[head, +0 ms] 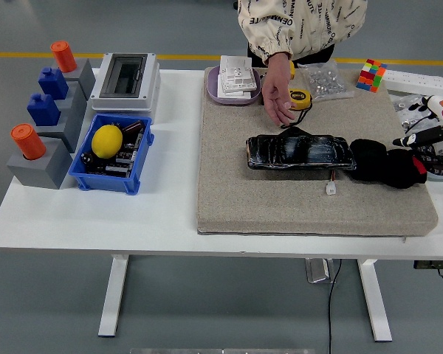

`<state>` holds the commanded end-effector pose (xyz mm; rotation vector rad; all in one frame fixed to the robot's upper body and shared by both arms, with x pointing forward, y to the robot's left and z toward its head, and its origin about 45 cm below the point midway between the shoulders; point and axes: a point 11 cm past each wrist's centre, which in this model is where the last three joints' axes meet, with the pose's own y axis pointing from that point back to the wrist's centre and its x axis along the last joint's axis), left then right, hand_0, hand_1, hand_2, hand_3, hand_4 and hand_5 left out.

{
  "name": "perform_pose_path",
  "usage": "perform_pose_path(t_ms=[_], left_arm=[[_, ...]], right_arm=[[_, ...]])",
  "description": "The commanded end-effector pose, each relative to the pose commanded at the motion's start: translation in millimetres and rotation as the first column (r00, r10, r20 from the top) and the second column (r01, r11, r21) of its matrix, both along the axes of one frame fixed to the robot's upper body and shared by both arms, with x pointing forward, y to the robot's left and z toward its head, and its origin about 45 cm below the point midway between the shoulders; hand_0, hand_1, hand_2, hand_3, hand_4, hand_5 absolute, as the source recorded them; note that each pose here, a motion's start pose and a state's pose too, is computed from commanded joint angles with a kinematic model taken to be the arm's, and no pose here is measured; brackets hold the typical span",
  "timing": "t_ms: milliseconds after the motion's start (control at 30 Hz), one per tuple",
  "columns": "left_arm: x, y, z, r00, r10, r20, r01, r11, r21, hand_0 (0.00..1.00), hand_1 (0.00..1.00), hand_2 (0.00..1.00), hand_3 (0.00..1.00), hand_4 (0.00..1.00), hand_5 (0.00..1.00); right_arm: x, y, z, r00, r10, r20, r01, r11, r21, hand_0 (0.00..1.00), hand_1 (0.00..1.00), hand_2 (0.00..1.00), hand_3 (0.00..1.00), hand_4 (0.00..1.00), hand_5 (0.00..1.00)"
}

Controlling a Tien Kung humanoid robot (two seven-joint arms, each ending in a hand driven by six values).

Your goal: Pick the rag up,wipe the panel,place it on the desk

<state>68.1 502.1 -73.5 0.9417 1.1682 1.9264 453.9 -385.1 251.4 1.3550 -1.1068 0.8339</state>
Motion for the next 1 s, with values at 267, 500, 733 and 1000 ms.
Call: perform_pose_path(t_ms=[267,500,733,1000], left_arm=[[0.0,-1,-0.3,1.0,0.003,0.001,-0.003,1.0,-0.001,0.725,0.716,0.767,0.625,0.692,0.582],[1.4,-1,-0.2,1.0,0.002,0.004,-0.002,1.0,-0.002,0.723,0.716,0.767,0.625,0.692,0.581],[2.3,-1,-0.1,1.0,0.003,0.006,-0.003,1.0,-0.003,0.723,0.716,0.767,0.625,0.692,0.582],[3.3,-1,-0.2,1.0,0.005,0.009,-0.005,1.0,-0.004,0.725,0.716,0.767,0.625,0.692,0.583]], right_arm=[[-1.7,-1,-0.7,0.999,-0.016,0.038,0.016,1.0,0.012,0.752,0.711,0.807,0.808,0.998,0.553],[-4.6,1,-0.7,0.997,-0.021,0.074,0.021,1.0,0.013,0.749,0.709,0.802,0.801,0.998,0.553],[-7.5,3,0.6,0.994,-0.012,0.107,0.012,1.0,0.006,0.743,0.704,0.798,0.8,0.998,0.552],[-12.9,7,-0.6,0.986,0.015,0.163,-0.02,0.999,0.026,0.738,0.702,0.792,0.798,0.998,0.552]])
